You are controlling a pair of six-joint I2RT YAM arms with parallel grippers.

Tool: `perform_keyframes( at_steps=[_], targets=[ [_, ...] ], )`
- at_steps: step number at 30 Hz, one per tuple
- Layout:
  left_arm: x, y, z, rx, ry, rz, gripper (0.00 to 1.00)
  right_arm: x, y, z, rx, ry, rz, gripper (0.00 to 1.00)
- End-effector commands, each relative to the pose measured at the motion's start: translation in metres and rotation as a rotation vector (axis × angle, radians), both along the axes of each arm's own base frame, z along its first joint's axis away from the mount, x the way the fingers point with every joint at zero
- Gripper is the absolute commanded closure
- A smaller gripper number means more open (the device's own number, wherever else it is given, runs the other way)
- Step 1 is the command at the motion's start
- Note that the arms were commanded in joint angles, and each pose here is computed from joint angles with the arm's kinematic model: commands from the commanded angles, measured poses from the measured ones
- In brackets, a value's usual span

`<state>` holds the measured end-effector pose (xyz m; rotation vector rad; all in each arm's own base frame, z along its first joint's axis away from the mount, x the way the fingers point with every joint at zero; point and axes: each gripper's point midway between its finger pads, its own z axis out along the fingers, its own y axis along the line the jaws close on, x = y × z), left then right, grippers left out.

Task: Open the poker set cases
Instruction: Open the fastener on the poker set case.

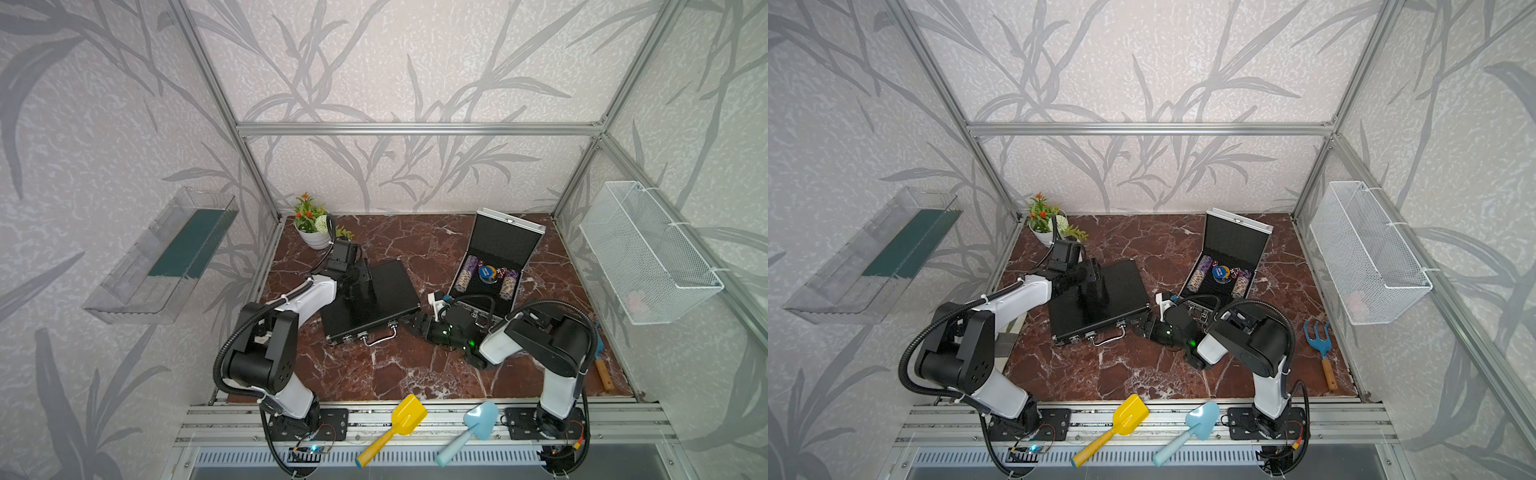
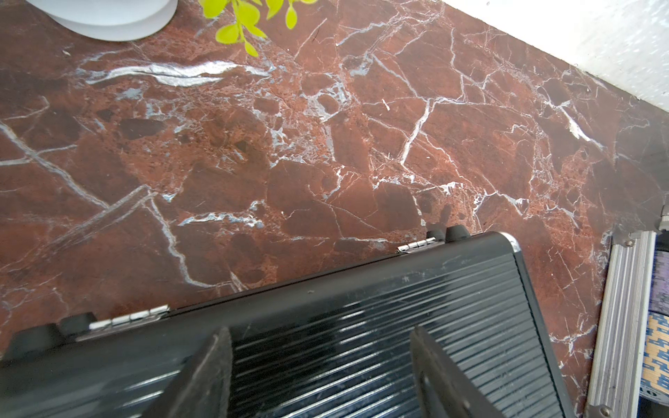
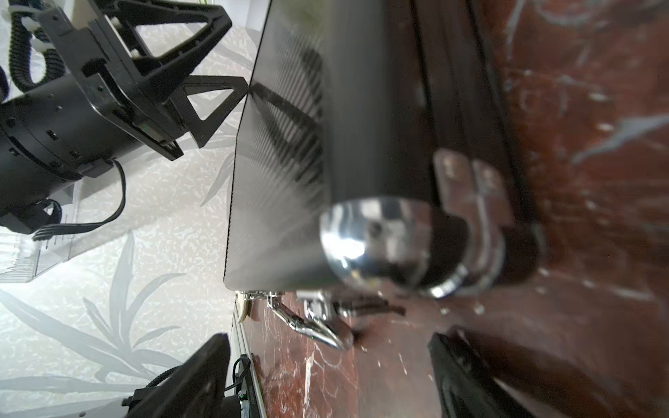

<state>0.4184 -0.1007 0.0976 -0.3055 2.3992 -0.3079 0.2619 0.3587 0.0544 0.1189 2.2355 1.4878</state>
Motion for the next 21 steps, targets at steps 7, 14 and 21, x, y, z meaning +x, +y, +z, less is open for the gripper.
perform_keyframes(
  at_steps=[7,14,21],
  targets=[
    [-0.043,-0.001,-0.060,0.009,0.236,-0.032,0.32,0.021,0.000,-0.017,-0.063,-0.057,0.013,0.13],
    [-0.043,-0.004,-0.063,-0.006,0.240,-0.046,0.32,0.025,-0.001,-0.003,0.055,-0.125,0.006,0.17],
    [-0.043,-0.007,-0.069,-0.013,0.256,-0.052,0.33,0.021,0.005,0.033,0.143,-0.185,0.043,0.20]
  ],
)
